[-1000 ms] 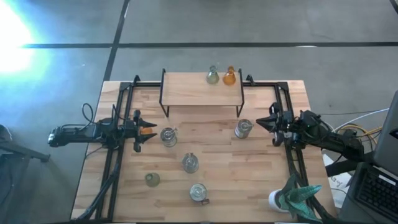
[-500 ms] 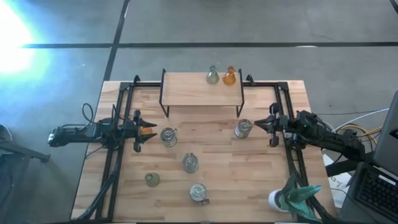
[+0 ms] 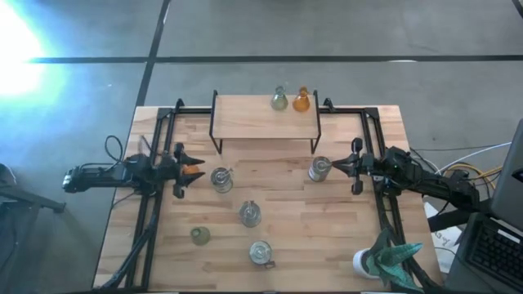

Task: Pick & Place candle stick holders
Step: Put the green candle holder on the shelf aligned with the green candle holder

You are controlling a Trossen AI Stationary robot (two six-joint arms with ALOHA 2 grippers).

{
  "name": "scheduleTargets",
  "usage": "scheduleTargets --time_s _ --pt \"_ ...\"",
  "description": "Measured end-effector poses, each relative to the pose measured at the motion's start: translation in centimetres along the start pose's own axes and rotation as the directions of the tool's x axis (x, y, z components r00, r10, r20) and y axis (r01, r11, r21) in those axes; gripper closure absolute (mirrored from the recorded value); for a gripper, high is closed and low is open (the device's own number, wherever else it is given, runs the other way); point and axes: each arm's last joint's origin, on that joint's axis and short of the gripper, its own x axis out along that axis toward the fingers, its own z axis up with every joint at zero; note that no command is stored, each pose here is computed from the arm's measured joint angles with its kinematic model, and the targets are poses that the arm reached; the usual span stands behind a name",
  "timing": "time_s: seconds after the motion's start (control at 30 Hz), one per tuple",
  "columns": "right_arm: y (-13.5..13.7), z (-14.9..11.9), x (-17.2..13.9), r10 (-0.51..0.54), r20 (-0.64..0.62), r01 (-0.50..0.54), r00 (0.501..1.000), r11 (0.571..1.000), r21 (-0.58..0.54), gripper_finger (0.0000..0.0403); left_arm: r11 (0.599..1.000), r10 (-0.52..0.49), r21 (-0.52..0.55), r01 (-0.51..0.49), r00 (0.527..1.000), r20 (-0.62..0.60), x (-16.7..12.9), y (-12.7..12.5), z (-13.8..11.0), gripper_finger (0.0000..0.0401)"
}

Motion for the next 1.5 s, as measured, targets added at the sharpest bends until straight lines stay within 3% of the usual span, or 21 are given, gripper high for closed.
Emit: scheduleTargets --time_s 0.13,0.3,0.53,0.63,0.73,0.8,0.83,0.97,1.1,1.2,1.3,1.5 --pt "0.0 0.0 0.0 0.000 0.002 0.000 1.000 1.000 0.000 0.0381 0.988 0.004 -0.150 0.036 0.966 0.260 -0.3 0.0 2.5 0.0206" --pt "0.0 0.0 0.0 0.000 0.002 0.000 1.000 1.000 0.000 0.0381 0.967 0.050 -0.239 0.088 0.853 0.519 -1.4 0.1 5.1 0.0206" --pt "0.0 0.0 0.0 0.000 0.002 0.000 1.000 1.000 0.000 0.0381 0.937 0.143 -0.334 0.099 0.765 0.628 -2.6 0.4 7.7 0.0206" --pt "0.0 0.0 0.0 0.000 0.002 0.000 1.000 1.000 0.000 0.0381 0.945 0.104 -0.306 0.117 0.778 0.619 -3.0 0.3 9.1 0.0206" --pt "0.0 0.0 0.0 0.000 0.002 0.000 1.000 1.000 0.000 0.0381 0.946 0.086 -0.318 0.067 0.892 0.443 -3.4 0.2 10.8 0.0206" --pt "0.0 0.0 0.0 0.000 0.002 0.000 1.000 1.000 0.000 0.0381 0.947 0.121 -0.318 -0.051 0.971 0.206 -4.3 0.4 11.6 0.0208" --pt "0.0 0.0 0.0 0.000 0.002 0.000 1.000 1.000 0.000 0.0381 0.937 0.161 -0.325 -0.128 0.984 0.078 -4.9 0.6 12.0 0.0209" --pt "0.0 0.0 0.0 0.000 0.001 0.000 1.000 1.000 0.000 0.0381 0.871 0.226 -0.391 -0.296 0.950 -0.216 -7.6 0.9 14.3 0.0218" --pt "0.0 0.0 0.0 0.001 0.002 -0.001 1.000 1.000 0.000 0.0381 0.839 0.228 -0.415 -0.353 0.919 -0.321 -8.2 0.9 15.7 0.0226" --pt "0.0 0.0 0.0 0.001 0.001 -0.001 1.000 1.000 0.000 0.0381 0.820 0.203 -0.412 -0.397 0.876 -0.438 -7.7 0.8 15.2 0.0229" --pt "0.0 0.0 0.0 0.000 0.001 0.000 1.000 1.000 0.000 0.0381 0.785 0.157 -0.407 -0.467 0.786 -0.598 -7.0 0.6 13.9 0.0232" --pt "0.0 0.0 0.0 0.000 0.001 0.000 1.000 1.000 0.000 0.0381 0.706 0.167 -0.246 -0.665 0.493 -0.854 -6.4 0.5 11.6 0.0236"
